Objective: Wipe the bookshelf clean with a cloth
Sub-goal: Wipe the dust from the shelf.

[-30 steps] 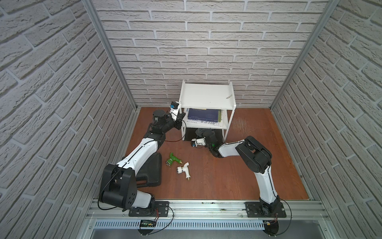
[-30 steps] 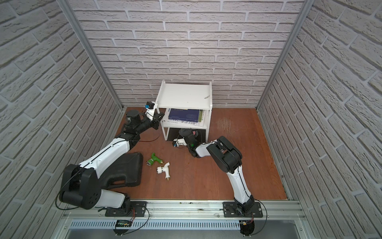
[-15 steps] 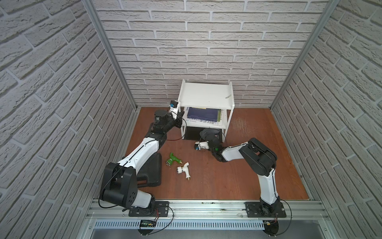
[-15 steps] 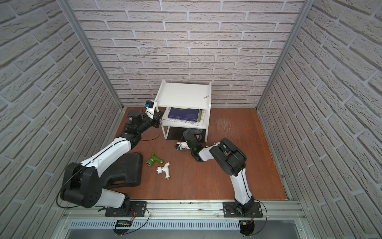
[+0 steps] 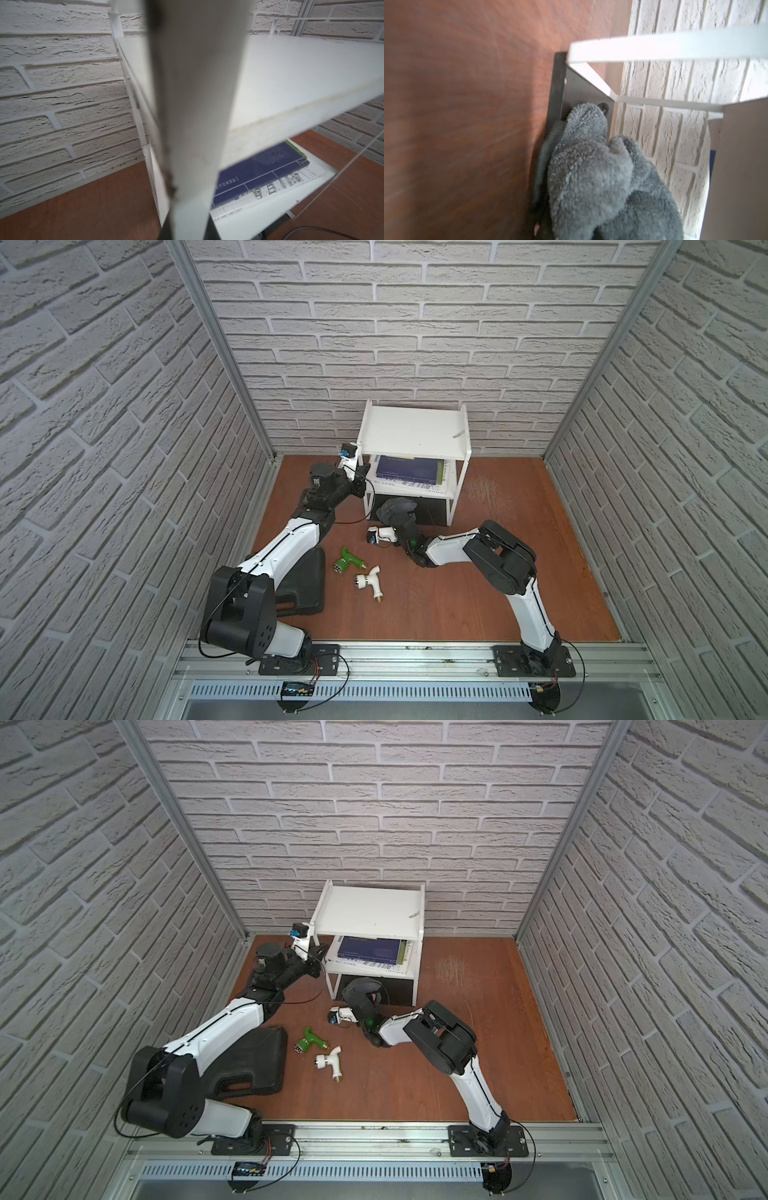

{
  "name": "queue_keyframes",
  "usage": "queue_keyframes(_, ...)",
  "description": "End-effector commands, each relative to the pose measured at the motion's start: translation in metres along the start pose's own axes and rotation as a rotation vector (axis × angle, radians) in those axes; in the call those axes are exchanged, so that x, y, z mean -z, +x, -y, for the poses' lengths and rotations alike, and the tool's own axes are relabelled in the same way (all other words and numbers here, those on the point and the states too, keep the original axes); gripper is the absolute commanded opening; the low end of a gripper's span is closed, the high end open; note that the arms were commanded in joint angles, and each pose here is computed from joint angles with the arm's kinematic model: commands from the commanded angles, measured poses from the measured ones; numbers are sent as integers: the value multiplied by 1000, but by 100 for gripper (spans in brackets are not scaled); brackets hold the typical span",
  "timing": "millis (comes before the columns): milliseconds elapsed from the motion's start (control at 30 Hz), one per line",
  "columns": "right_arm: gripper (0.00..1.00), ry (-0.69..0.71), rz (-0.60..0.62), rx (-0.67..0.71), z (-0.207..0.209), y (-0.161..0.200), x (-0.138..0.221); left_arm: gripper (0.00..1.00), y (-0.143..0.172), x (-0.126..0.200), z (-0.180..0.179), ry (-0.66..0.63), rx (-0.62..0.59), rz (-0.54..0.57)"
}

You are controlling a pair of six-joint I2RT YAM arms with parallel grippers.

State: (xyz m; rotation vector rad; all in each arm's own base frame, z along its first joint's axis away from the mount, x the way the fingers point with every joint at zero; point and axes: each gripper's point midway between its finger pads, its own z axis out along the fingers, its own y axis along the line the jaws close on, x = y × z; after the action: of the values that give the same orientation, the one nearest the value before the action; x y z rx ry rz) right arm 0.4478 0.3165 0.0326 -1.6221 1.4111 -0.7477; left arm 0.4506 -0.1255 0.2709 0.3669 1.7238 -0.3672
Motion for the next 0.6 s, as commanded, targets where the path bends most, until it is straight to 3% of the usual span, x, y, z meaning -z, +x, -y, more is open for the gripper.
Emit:
queue_keyframes(0,3,-61,-228,-6,-25,98,9,0,101,6,-40,-156,107,-293)
queue_keyframes(67,3,-73,-275,6,-36,122,27,0,100,10,-44,-167,115,-288)
queue_keyframes(133,3,-46,-176,-83,-24,104,56,0,100,12,-46,-173,115,-285)
queue_keyframes(233,3,-106,163,-460,24,43,122,0,99,14,-47,-179,115,-285)
queue_keyframes(300,3,-162,328,-769,54,30,160,0,100,14,-48,-184,120,-288)
queue_keyframes(400,3,-151,297,-1126,67,60,184,0,101,16,-49,-193,122,-291)
queue_keyframes(500,2,-57,173,-1385,62,111,200,0,103,18,-51,-204,115,-297)
queue_keyframes(567,3,7,158,-1561,71,136,211,0,105,19,-53,-210,113,-308)
